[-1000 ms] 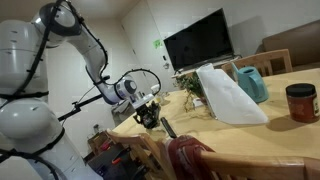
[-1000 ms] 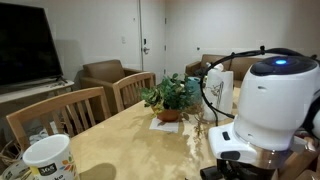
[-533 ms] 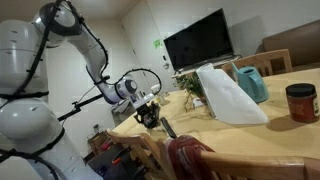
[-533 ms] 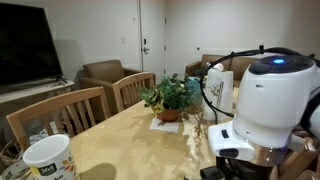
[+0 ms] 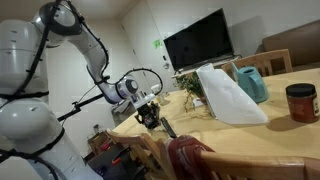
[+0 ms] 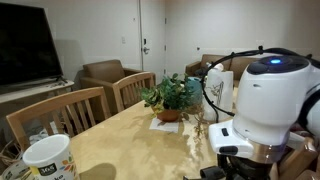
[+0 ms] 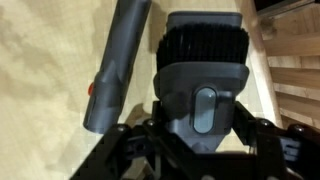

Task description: Move the grey gadget to the right

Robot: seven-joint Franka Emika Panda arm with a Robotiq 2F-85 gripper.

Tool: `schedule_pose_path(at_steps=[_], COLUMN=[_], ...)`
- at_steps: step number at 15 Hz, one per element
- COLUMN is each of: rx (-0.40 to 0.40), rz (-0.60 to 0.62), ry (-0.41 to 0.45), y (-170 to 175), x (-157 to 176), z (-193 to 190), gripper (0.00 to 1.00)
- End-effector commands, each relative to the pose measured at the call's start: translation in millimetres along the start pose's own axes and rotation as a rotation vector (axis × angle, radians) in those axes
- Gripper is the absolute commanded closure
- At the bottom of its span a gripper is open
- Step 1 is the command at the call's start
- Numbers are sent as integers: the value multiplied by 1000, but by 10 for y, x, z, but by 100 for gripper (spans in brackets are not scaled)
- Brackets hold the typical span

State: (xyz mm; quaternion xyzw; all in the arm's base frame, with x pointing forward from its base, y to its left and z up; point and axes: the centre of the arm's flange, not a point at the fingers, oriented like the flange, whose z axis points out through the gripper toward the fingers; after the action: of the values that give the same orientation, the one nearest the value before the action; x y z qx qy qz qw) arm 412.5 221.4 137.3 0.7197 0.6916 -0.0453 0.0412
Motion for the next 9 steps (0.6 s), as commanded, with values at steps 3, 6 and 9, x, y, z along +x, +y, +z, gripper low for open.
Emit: schedule_pose_path(at_steps=[3, 6, 9], rx=[18, 21, 13], rz=[49, 44, 22], ry=[-25, -22, -9], y=[82, 84, 45], x=[-105, -112, -87], z=[15, 21, 7], gripper=[57, 57, 57])
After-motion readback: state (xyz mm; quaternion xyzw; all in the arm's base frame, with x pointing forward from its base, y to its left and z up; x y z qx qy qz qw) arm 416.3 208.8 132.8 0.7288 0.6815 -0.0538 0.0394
